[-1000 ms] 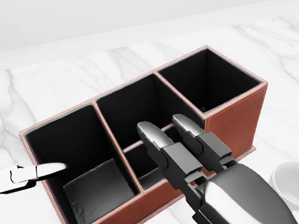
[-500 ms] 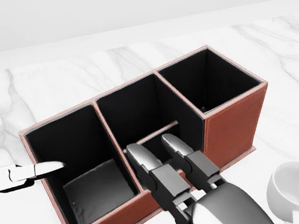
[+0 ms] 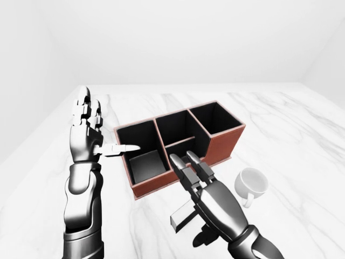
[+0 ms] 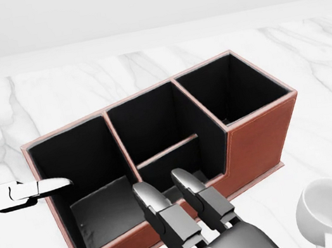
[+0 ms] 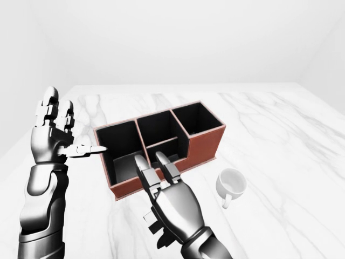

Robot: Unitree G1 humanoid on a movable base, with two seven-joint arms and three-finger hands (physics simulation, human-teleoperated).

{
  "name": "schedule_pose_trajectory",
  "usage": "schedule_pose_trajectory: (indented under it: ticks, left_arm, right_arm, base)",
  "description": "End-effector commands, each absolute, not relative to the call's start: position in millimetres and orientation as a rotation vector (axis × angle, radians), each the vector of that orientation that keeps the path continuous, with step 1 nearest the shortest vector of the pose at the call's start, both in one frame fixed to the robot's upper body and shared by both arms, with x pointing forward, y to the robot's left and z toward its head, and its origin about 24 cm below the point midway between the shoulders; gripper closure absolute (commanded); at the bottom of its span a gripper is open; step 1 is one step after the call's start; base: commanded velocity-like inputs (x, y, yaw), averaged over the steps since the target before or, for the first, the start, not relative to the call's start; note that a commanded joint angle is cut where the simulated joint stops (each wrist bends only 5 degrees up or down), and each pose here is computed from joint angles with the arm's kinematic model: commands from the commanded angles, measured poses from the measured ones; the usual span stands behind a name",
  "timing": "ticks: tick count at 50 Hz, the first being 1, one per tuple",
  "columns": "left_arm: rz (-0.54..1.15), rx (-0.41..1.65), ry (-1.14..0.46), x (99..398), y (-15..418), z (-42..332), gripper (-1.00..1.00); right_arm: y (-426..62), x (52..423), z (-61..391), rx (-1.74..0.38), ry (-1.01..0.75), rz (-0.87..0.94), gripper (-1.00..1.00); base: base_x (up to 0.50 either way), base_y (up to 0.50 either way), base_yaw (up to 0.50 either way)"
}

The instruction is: Pick up the book and place it in the front compartment of the caddy.

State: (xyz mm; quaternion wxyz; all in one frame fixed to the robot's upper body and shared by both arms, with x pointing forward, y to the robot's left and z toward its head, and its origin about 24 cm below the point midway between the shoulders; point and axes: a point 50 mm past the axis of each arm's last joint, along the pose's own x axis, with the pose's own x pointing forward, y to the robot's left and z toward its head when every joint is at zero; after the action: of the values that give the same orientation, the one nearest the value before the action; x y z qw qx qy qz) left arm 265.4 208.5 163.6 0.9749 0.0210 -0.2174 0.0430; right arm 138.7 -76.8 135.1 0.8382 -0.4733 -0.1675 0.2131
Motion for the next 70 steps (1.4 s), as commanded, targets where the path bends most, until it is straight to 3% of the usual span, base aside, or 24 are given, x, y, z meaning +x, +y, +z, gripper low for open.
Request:
schedule_pose_trajectory:
  ticks: [1,31,70]
  left_arm:
    - [0.089,0.041,-0.436,266.6,209.3,163.4,-1.00]
    - [0.087,0.044,-0.434,265.6,208.9,162.6,-1.00]
    - [0.087,0.045,-0.432,265.9,209.2,162.3,-1.00]
  right_arm:
    - [-75.6,138.9,125.9,-1.003,-0.336,0.462,-1.00]
    - [-84.9,151.0,97.4,-1.006,-0.222,0.432,-1.00]
    - [-81.5,163.0,84.8,-1.031,-0.208,0.451,-1.00]
  base:
    - [0.00,0.00,0.00]
    - [0.00,0.00,0.00]
    - [0.00,0.00,0.00]
